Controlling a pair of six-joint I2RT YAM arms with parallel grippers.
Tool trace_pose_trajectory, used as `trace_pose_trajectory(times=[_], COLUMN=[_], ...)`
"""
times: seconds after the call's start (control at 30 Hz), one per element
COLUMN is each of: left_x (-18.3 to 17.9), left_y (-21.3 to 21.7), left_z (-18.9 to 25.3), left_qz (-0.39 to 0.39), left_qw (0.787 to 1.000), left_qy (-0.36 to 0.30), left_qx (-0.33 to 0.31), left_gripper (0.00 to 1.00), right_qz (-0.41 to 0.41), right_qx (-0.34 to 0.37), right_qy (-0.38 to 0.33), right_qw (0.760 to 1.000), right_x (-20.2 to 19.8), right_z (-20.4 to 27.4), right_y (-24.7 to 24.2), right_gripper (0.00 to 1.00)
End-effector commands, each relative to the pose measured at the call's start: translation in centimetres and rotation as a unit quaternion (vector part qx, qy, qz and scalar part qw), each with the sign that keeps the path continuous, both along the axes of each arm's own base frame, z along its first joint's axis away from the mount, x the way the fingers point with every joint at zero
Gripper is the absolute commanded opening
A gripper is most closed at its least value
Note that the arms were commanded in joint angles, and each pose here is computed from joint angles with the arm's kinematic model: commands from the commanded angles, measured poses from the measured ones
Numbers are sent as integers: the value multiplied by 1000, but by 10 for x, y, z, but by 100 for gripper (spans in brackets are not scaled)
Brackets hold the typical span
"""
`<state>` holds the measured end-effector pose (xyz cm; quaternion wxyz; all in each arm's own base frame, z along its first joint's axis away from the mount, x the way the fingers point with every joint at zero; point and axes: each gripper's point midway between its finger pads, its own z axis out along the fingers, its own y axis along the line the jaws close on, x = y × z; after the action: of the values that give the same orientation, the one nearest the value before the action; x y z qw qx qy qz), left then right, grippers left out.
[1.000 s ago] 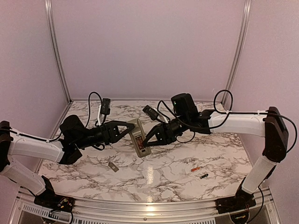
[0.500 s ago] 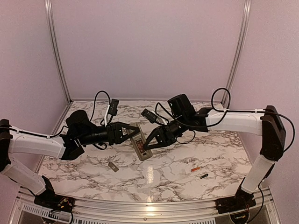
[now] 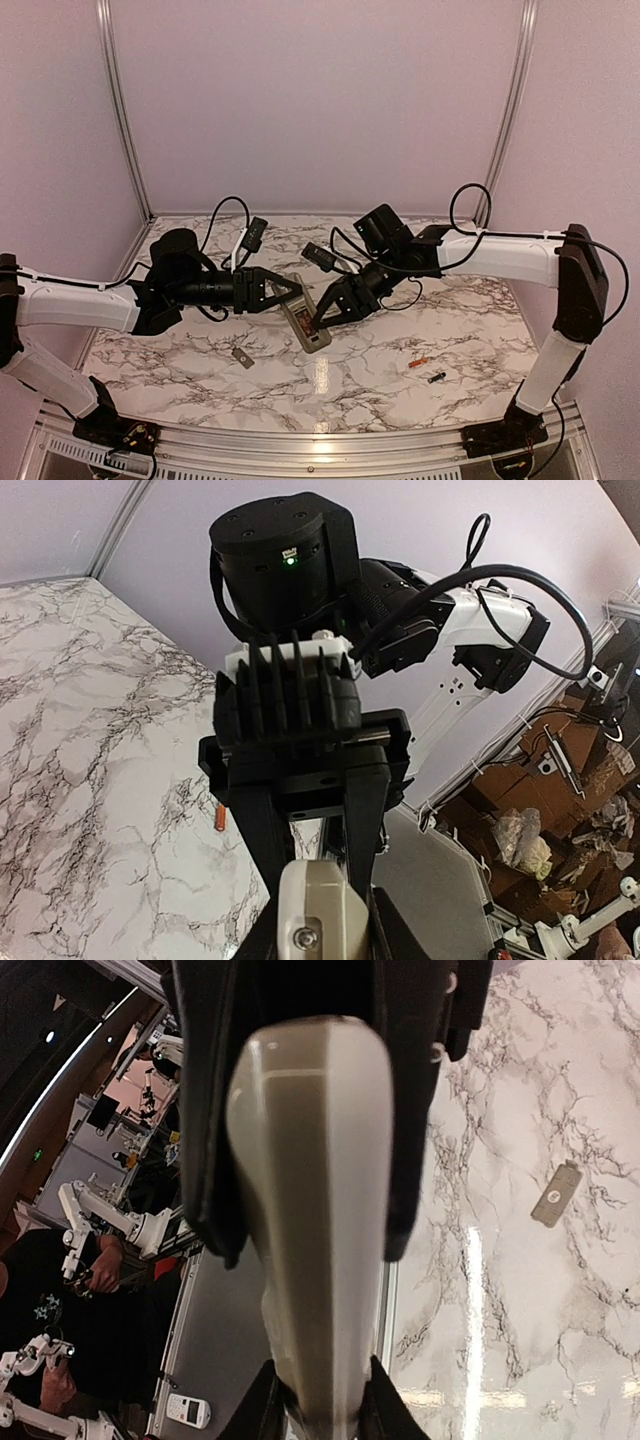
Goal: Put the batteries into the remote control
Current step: Pass from the right arm to the left, then pick up the battery at the center of the board.
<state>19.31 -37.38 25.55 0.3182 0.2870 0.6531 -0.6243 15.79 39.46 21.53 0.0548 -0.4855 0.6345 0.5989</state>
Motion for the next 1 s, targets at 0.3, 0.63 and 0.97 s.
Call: trace_pose_trajectory(times=[0.3, 0.63, 0.97], left_x=[17, 29, 28], left_y=[34, 65, 69], left_z=[8, 2, -7], left_qz=[82, 166, 178], left_qw=[994, 980, 981], left_qy=[21, 34, 0], left_qx=[-64, -107, -79], left_gripper=[0, 0, 0], right_qz=[-152, -418, -398], right_qx=[-66, -127, -359], right_qy=[-112, -256, -212], right_qw=[980, 862, 817], right_x=[66, 120, 89], right_z=[19, 32, -50], right_y=[-21, -119, -188], right_gripper=[61, 90, 97])
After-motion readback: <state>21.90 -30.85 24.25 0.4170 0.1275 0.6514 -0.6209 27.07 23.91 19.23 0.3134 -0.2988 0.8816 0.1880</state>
